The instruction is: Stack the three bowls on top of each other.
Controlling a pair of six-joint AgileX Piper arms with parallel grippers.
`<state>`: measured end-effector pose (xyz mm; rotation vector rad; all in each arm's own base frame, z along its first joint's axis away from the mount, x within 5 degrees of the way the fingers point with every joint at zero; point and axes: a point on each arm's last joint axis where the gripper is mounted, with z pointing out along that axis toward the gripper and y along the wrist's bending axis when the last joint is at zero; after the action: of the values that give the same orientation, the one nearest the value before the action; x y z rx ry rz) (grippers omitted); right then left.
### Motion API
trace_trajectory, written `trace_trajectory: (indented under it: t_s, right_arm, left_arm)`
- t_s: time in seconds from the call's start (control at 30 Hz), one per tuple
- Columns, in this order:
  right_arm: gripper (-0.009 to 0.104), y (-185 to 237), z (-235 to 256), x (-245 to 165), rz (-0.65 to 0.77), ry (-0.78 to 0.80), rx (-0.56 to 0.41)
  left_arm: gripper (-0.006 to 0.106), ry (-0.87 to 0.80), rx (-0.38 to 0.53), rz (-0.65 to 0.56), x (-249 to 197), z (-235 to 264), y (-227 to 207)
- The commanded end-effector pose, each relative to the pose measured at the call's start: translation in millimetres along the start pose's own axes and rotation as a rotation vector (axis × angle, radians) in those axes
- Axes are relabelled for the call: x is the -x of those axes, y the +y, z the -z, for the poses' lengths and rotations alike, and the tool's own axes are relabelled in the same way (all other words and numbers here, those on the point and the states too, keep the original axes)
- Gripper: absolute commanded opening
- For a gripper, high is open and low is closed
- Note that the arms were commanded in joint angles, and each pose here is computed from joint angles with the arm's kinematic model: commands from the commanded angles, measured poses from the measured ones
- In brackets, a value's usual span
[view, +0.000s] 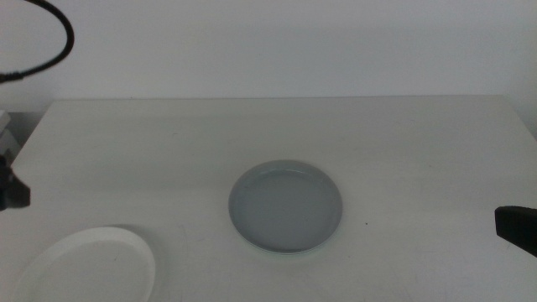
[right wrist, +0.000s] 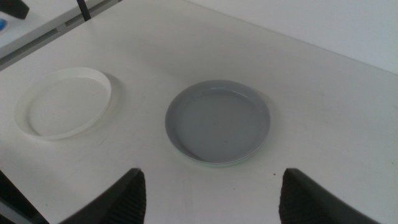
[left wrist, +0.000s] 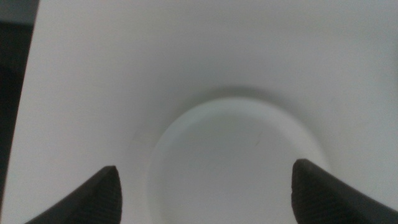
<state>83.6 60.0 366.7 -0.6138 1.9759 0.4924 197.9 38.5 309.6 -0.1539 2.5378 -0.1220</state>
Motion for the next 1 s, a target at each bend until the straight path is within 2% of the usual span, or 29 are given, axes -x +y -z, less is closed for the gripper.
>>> trace_trajectory:
  t_s: [0.0, 0.17, 0.3, 0.53, 0.77, 0.87, 0.97]
  right_arm:
    - [0.055, -1, 4, 11, -0.004, -0.079, -0.017]
    - [0.055, -1, 4, 11, -0.001, -0.079, -0.021]
    - [0.055, -1, 4, 11, -0.001, -0.080, -0.021]
    - [0.055, -1, 4, 11, -0.002, -0.079, -0.020]
    - [0.055, -1, 4, 11, -0.002, -0.079, -0.020]
    - [0.055, -1, 4, 11, -0.002, -0.079, -0.020]
    - [0.055, -1, 4, 11, -0.002, -0.079, -0.020]
  left_arm:
    - [0.105, -0.023, -0.030, -0.052, 12, -1, 10]
    - [0.105, 0.054, -0.072, -0.124, 15, -28, 28]
    - [0.105, 0.121, -0.061, -0.166, 16, -56, 41]
    - [0.105, 0.273, -0.106, -0.124, 8, -112, 57]
    - [0.104, 0.380, -0.140, -0.084, -3, -147, 65]
    - [0.099, 0.399, -0.142, -0.072, -6, -158, 67]
    - [0.088, 0.415, -0.145, -0.065, -9, -164, 69]
